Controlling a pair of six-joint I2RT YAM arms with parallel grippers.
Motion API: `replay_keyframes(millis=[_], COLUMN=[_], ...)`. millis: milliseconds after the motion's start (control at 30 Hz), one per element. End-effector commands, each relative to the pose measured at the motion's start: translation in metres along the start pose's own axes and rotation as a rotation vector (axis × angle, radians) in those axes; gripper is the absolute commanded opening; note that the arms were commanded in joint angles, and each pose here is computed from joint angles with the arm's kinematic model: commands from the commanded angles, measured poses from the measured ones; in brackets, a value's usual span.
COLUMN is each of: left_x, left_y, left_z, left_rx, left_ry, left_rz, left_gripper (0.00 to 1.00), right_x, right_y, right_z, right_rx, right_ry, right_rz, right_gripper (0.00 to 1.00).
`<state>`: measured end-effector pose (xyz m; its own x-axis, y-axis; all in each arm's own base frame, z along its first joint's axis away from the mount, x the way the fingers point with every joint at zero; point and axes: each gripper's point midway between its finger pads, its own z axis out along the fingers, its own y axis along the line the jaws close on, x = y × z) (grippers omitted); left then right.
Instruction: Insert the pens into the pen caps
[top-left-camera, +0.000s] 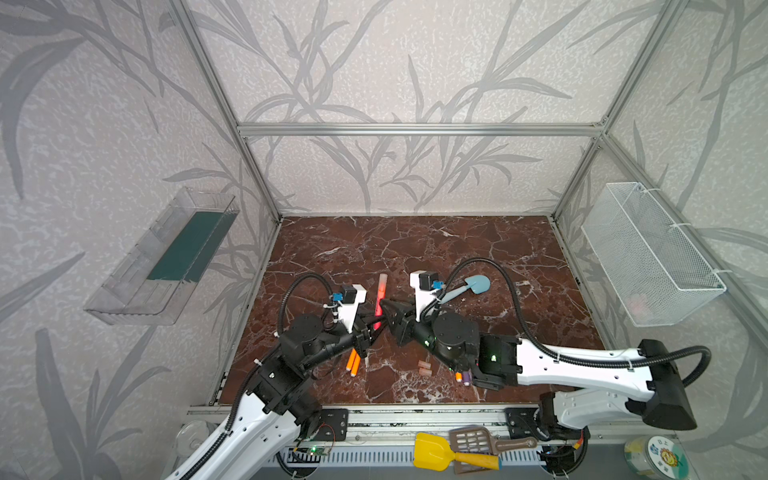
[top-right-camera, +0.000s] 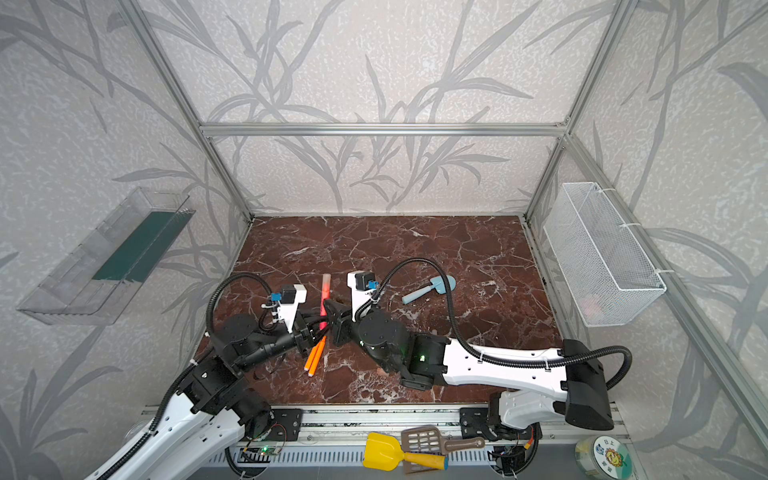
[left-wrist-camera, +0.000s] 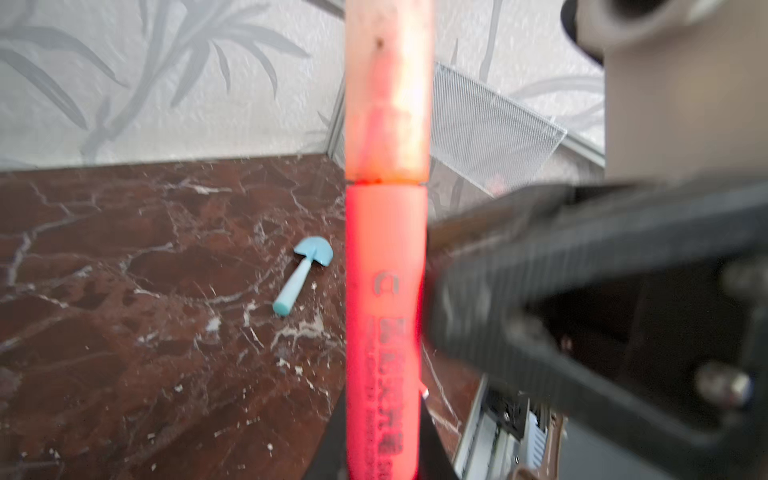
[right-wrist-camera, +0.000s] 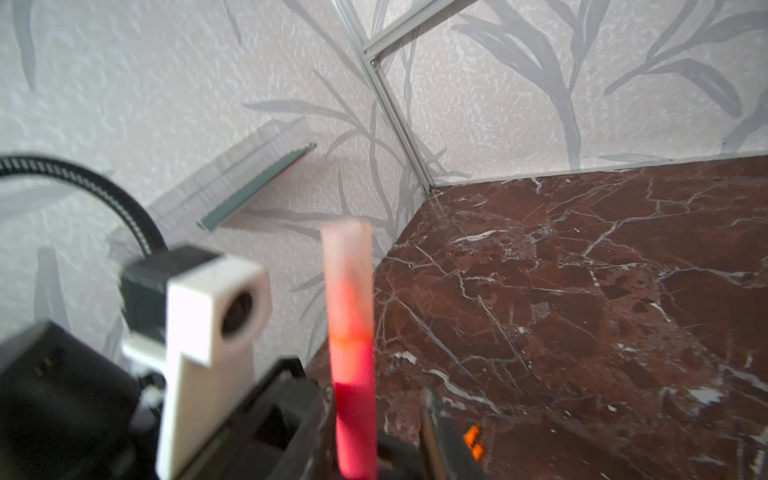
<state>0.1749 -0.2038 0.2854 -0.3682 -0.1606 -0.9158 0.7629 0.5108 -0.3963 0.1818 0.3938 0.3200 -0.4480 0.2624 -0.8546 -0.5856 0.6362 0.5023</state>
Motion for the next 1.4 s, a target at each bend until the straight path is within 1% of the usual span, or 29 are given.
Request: replay_keyframes(millis=[0, 267, 400, 500, 733, 1000, 1100, 1167, 1267, 1333, 1367], left_x=[-0.027, -0.017, -0.014, -0.013, -0.011, -0.01, -0.01, -0.009, -0.006, -0.005, -0.004], left_y=[-0.016, -0.018, -0.014, -0.013, -0.014, -0.017, -0.016, -0.015, -0.012, -0.008, -0.006], left_z=[-0.005, -0.001, 0.001, 0.002, 0.003, 0.003, 0.004, 0.005, 0.008, 0.009, 0.01], left_rx=[0.072, 0.114, 0.1, 0.102, 0.109, 0.123, 0.12, 0.115, 0.107, 0.091, 0.082], left_ry=[-0.129, -0.116, -0.11, -0.108, -0.104, -0.096, -0.097, -0.094, -0.085, -0.084, -0.081], left_rz=[0.008, -0.015, -0.022, -0.028, -0.033, -0.031, -0.032, -0.033, -0.038, -0.042, -0.044], left_gripper=[0.0, 0.0, 0.0, 0.0, 0.0, 0.0, 0.0, 0.0, 0.0, 0.0, 0.02], right_x=[-0.002, -0.029, -0.033, -0.028, -0.017, -0.013, -0.013, -0.013, -0.011, -0.009, -0.009], right_y=[-0.008, -0.006, 0.006, 0.016, 0.031, 0.03, 0.028, 0.027, 0.024, 0.019, 0.017], right_z=[-0.013, -0.027, -0.03, -0.024, 0.001, 0.021, 0.025, 0.026, 0.027, 0.027, 0.027], right_rx=[0.011, -0.041, -0.114, -0.16, -0.17, -0.147, -0.141, -0.136, -0.122, -0.11, -0.101], right_ry=[0.027, -0.042, -0.062, -0.043, 0.0, 0.014, 0.02, 0.02, 0.032, 0.042, 0.043], right_rz=[-0.099, -0.1, -0.09, -0.085, -0.094, -0.091, -0.084, -0.084, -0.089, -0.089, -0.089], right_gripper=[0.44, 0.57, 0.6, 0.61, 0.6, 0.48, 0.38, 0.28, 0.16, 0.11, 0.09])
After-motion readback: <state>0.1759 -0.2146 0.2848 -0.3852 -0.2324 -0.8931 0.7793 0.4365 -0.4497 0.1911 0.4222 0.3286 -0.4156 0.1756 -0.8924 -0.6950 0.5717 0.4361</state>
